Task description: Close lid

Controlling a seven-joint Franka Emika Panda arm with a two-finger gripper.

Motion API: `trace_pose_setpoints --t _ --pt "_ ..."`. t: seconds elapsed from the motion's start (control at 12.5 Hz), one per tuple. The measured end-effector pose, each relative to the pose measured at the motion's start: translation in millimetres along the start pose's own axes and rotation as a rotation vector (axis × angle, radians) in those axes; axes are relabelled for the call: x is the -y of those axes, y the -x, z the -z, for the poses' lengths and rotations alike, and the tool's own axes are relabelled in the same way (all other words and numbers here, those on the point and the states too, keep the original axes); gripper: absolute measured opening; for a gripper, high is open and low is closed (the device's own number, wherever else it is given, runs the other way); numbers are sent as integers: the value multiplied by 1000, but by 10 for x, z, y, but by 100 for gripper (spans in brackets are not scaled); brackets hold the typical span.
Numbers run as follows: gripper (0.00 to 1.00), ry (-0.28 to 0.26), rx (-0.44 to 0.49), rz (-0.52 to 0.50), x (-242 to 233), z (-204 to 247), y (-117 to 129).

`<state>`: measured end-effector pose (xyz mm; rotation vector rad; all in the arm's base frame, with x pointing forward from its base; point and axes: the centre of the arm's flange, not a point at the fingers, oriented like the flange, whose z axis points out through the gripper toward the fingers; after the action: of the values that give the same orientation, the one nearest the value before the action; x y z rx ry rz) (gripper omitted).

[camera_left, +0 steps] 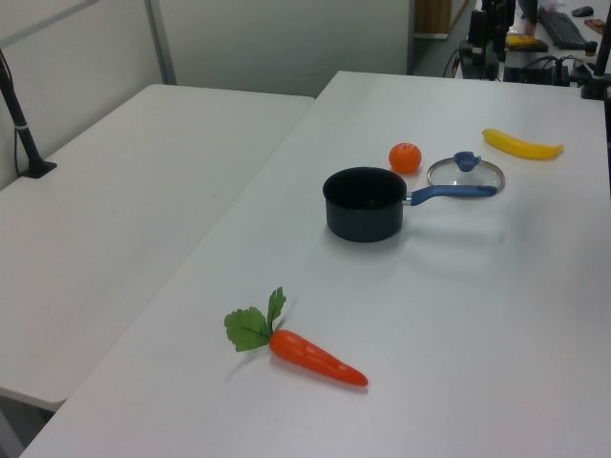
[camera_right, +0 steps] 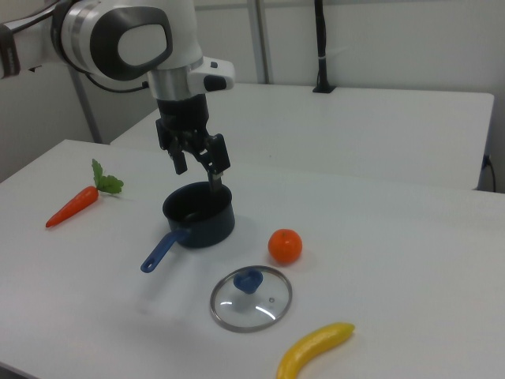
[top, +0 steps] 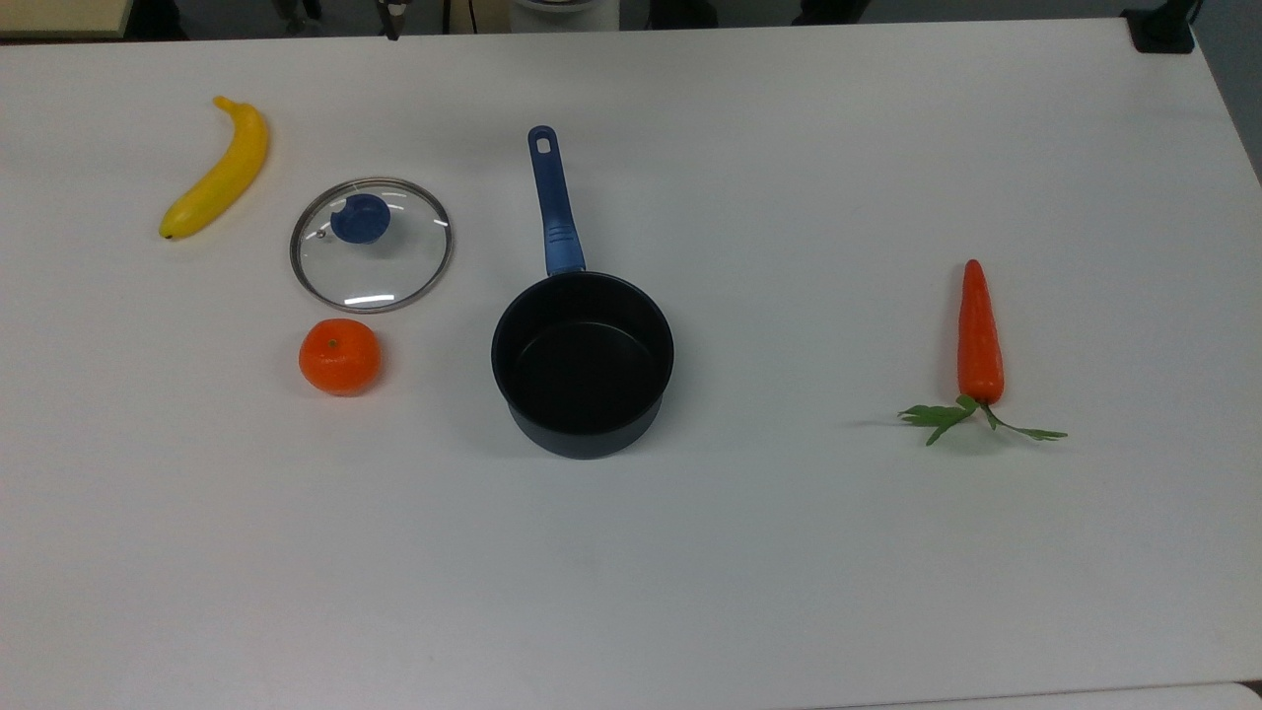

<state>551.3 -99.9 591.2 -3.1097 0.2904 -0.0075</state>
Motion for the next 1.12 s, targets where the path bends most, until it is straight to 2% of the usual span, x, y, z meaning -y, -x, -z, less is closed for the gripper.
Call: trace_pose_setpoints --t 1.12 --pt "100 4 -55 -10 -313 263 -17"
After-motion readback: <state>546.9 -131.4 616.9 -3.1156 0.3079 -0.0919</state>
